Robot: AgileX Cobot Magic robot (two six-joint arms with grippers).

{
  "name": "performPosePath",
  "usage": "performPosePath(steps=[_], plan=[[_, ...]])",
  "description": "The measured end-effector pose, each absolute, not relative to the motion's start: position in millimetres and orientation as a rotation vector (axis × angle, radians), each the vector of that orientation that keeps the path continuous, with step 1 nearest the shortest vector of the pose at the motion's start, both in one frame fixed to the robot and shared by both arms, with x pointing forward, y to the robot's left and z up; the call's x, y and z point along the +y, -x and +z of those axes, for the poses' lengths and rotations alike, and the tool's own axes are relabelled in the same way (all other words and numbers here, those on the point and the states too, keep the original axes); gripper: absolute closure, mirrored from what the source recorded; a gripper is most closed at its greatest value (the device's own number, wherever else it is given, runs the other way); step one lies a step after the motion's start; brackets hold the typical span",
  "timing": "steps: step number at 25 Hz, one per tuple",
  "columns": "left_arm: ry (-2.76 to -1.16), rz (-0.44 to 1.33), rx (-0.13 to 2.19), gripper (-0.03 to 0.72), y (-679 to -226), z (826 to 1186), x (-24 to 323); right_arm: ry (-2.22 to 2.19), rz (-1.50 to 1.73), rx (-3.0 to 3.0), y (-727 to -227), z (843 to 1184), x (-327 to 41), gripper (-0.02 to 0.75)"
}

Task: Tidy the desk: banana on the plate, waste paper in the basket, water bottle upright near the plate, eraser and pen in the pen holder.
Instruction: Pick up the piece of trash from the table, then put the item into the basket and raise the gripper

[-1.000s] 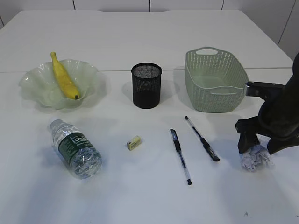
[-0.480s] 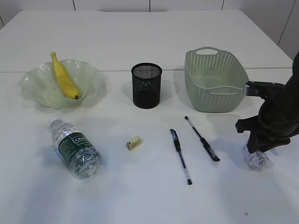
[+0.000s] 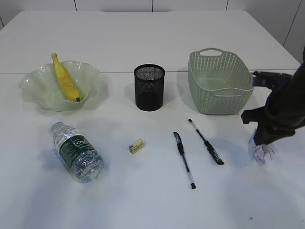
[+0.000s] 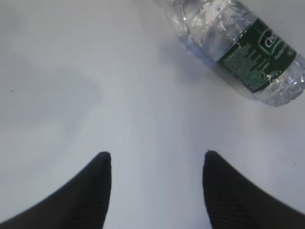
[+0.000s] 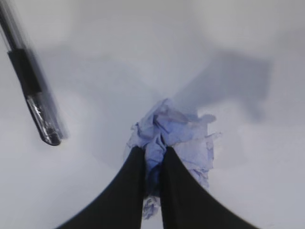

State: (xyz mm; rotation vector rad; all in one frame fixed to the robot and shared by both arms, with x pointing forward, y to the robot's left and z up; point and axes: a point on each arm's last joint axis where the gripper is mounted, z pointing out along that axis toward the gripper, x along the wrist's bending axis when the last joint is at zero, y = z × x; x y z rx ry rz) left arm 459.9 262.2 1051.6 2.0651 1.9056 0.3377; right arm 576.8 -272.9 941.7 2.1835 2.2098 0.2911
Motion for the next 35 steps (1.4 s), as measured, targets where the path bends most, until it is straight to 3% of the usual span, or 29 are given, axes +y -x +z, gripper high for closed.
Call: performPosePath(steps=[14,17,21,28,31,35], plan=[[-2.064,0.34,1.904,0.263,-460.1,1051.7,262.2,-1.976,0.789,1.902,-647.6,1086.1,-267.1,0.684],[-2.064,0.34,1.904,0.263,-460.1,1051.7,262.2,-1.952,0.868,1.829,-666.0,1100.6,-266.4,0.684],[-2.047,0.339,1.897,0.263,-461.6,1051.9,261.1,-1.967,0.9,1.793,-700.6,1089.5,-264.5,0.684],[-2.03,0.339,1.89,0.267,-462.6,1052.4,260.2,-2.062,0.85,1.796,-746.8,1028.8,-262.3,0.661],[-2.028,0.339,1.889,0.27,-462.7,1052.4,260.1,-2.121,0.81,1.802,-753.5,1004.7,-261.9,0.598],[-2.025,0.34,1.888,0.27,-462.9,1052.5,260.0,-2.16,0.775,1.816,-754.6,992.9,-261.7,0.439]])
